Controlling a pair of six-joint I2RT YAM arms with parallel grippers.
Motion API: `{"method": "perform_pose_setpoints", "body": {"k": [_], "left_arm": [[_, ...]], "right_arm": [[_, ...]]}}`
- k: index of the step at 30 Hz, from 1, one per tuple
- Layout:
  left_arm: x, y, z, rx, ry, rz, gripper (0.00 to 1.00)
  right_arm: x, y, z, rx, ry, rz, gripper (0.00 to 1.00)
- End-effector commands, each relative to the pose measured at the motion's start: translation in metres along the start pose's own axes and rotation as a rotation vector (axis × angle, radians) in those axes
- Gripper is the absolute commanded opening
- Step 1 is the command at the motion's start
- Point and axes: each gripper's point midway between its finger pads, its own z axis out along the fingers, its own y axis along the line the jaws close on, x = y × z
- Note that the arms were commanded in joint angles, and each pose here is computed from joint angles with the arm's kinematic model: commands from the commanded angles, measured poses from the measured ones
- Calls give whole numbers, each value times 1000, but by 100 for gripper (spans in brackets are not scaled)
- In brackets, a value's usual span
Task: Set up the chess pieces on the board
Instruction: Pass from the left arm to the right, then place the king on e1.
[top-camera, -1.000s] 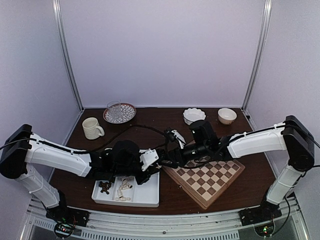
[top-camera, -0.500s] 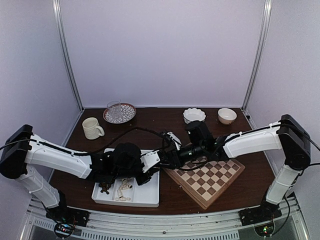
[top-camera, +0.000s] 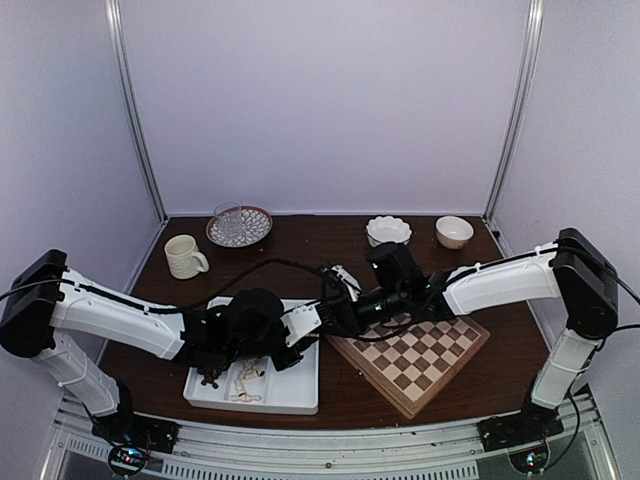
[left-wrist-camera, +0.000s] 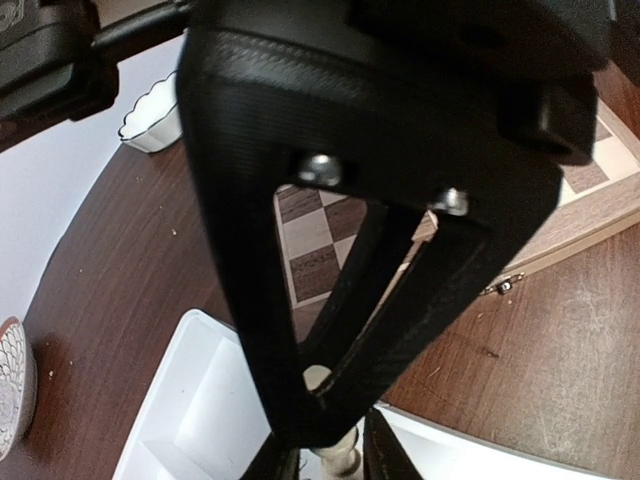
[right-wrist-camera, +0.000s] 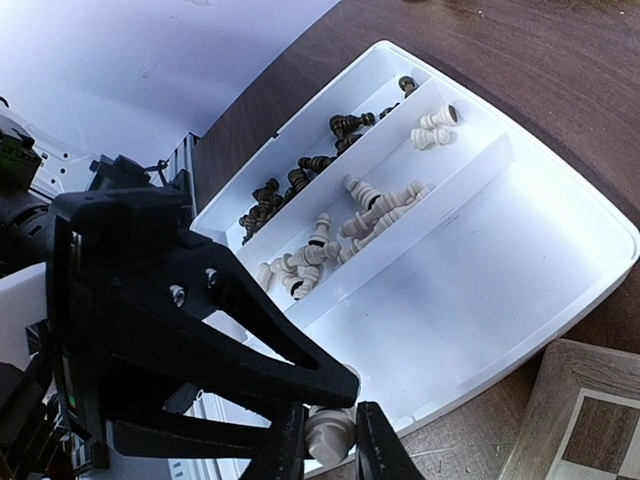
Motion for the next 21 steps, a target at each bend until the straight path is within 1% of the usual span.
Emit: {"method": "perform_pose_setpoints", "body": {"k": [1, 4, 6, 8, 13, 16, 18, 21], "left_arm": [[-14, 0, 0, -10, -57, -2, 29], [-14, 0, -1, -12, -61, -12, 41], [-15, 3, -3, -20, -64, -25, 49], [-17, 7, -6, -34, -68, -43, 54], [-19, 25, -21, -110, -31, -91, 60], [-22, 32, -33, -135, -61, -115, 64], [-27, 38, -43, -155, -84, -133, 65], [-26, 51, -52, -217, -81, -159, 66]], "right_arm": [[-9, 1, -4, 42, -26, -24, 18], [-13, -4, -13, 96, -51, -36, 15], [-17, -7, -21, 132, -71, -40, 16], [-22, -12, -30, 174, -91, -40, 17], [-32, -37, -67, 387, -131, -48, 17], [-34, -64, -96, 591, -133, -40, 17], [-34, -81, -115, 716, -114, -22, 16], [-34, -105, -145, 891, -100, 5, 15]]}}
